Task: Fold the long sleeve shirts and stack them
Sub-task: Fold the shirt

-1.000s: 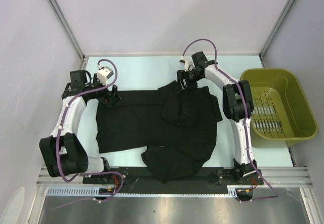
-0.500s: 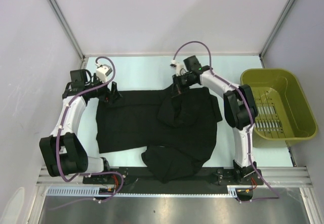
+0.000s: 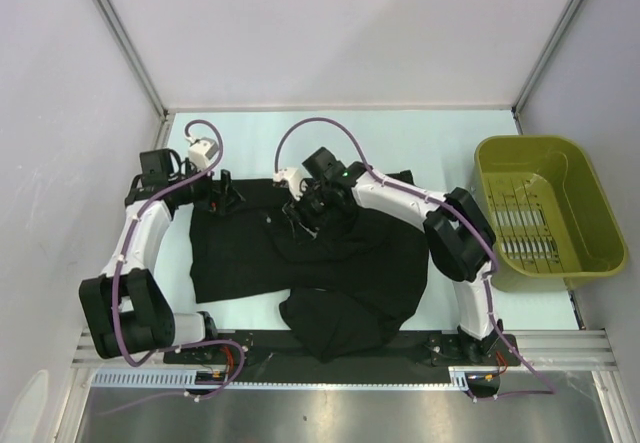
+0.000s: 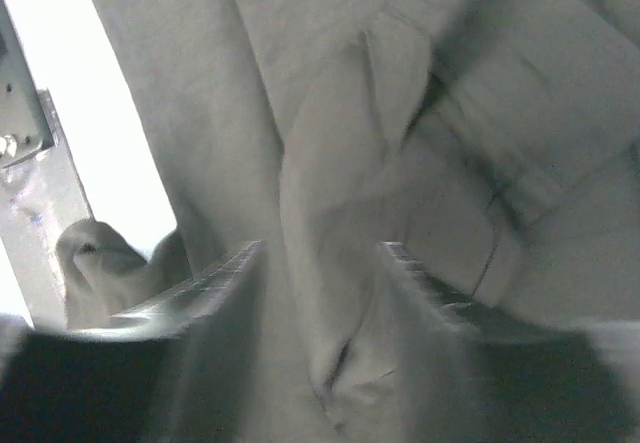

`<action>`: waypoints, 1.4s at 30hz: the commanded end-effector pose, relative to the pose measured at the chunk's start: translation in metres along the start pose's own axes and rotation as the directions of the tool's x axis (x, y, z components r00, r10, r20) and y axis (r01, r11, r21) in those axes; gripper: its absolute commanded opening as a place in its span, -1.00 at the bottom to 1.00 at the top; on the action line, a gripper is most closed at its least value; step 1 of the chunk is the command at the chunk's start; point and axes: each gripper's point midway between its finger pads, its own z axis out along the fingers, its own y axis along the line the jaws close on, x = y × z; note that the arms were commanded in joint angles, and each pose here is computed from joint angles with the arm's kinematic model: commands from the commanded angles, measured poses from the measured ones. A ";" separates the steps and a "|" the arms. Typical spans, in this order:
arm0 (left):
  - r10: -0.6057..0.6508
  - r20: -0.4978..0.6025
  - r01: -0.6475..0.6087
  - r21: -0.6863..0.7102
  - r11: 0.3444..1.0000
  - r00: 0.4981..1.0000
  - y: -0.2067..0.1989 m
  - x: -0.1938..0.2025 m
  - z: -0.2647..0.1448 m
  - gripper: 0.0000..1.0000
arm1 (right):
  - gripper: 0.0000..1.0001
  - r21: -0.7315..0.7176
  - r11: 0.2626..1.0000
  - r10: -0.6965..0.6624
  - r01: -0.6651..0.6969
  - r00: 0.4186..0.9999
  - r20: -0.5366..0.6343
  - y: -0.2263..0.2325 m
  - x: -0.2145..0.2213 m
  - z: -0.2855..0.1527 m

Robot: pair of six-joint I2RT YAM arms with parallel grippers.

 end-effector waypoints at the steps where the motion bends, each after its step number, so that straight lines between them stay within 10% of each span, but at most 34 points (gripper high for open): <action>1: -0.080 -0.004 0.080 0.090 0.993 0.997 -0.020 0.003 0.012 0.89 | 0.28 0.004 1.000 -0.020 0.019 0.996 0.090 -0.014 -0.017 -0.054; 9: -0.261 -0.217 0.280 0.058 0.958 0.941 -0.026 0.043 0.062 0.78 | 0.14 0.054 0.980 0.183 -0.189 0.978 0.103 -0.077 0.003 -0.083; 20: -0.091 -0.354 0.147 0.134 0.980 0.931 -0.023 0.058 0.112 0.67 | 0.09 -0.036 0.937 0.350 -0.348 0.934 0.078 -0.088 0.019 -0.073; 42: -0.024 -0.134 0.050 0.193 0.980 0.991 -0.016 -0.002 0.047 0.95 | 0.13 -0.181 0.895 0.430 -0.406 0.896 0.114 -0.099 -0.026 0.043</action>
